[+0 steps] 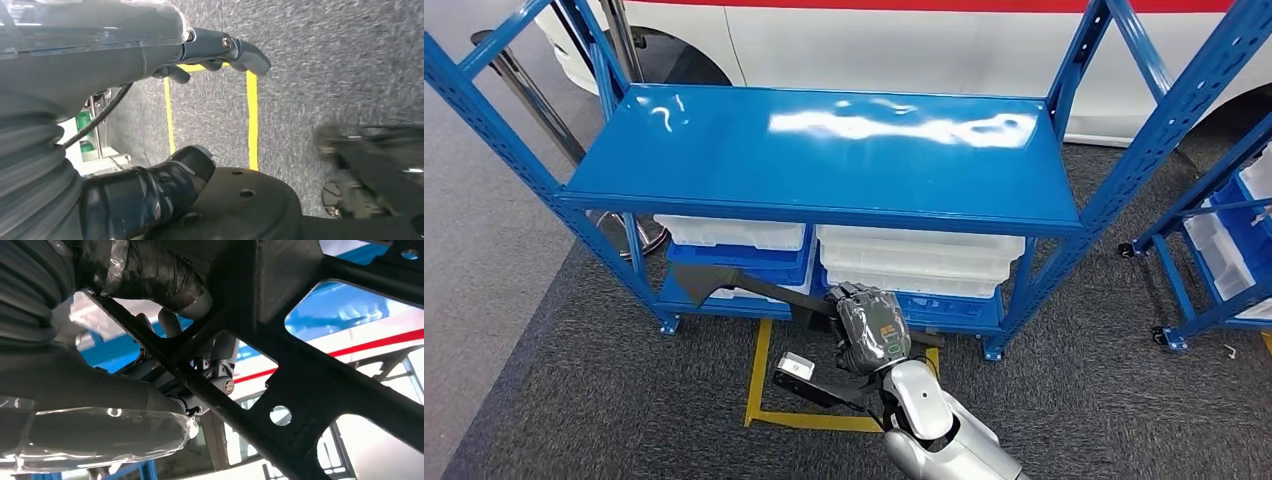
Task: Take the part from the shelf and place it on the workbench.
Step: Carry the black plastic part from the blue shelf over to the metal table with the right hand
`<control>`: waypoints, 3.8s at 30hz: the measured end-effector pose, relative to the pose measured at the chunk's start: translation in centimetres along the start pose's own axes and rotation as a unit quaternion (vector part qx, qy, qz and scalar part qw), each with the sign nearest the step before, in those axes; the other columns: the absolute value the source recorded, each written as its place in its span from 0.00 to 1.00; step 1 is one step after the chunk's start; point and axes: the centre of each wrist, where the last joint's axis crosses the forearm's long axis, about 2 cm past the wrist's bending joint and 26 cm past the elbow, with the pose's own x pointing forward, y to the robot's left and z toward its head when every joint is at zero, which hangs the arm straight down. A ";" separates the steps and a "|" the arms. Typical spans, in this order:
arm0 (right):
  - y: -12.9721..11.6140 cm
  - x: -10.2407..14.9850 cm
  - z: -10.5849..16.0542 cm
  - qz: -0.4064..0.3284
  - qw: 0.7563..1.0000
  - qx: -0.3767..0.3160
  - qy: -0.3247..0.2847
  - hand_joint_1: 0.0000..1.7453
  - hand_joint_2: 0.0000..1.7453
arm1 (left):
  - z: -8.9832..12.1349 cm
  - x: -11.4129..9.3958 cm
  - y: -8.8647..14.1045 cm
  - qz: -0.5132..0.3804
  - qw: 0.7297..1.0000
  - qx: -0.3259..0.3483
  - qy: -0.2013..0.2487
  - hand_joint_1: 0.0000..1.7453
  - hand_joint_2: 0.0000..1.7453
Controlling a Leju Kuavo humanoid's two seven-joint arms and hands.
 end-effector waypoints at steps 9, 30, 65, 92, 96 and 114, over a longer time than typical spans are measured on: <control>-0.7 1.0 0.2 -0.184 0.983 -0.022 -0.010 1.00 1.00 | 0.0 0.2 -0.1 0.006 1.000 0.003 -0.004 0.00 1.00; -1.3 0.2 0.5 -0.592 0.803 0.026 -0.068 1.00 1.00 | 0.1 1.2 -0.3 -0.028 1.000 0.002 -0.013 0.00 1.00; -1.4 -0.2 1.6 -0.740 0.662 0.063 -0.103 1.00 1.00 | 0.2 1.8 -0.8 -0.058 0.998 -0.009 -0.012 0.00 1.00; -2.7 -0.7 2.3 -0.754 0.639 0.042 -0.142 1.00 1.00 | 0.4 2.8 -1.6 -0.096 0.995 -0.017 -0.018 0.00 1.00; -2.8 -0.7 2.6 -0.750 0.644 0.035 -0.146 1.00 1.00 | 0.4 2.9 -1.6 -0.103 0.994 -0.019 -0.021 0.00 1.00; -3.2 -0.6 2.9 -0.726 0.668 0.027 -0.161 1.00 1.00 | 0.5 3.2 -2.1 -0.123 0.992 -0.034 -0.017 0.00 1.00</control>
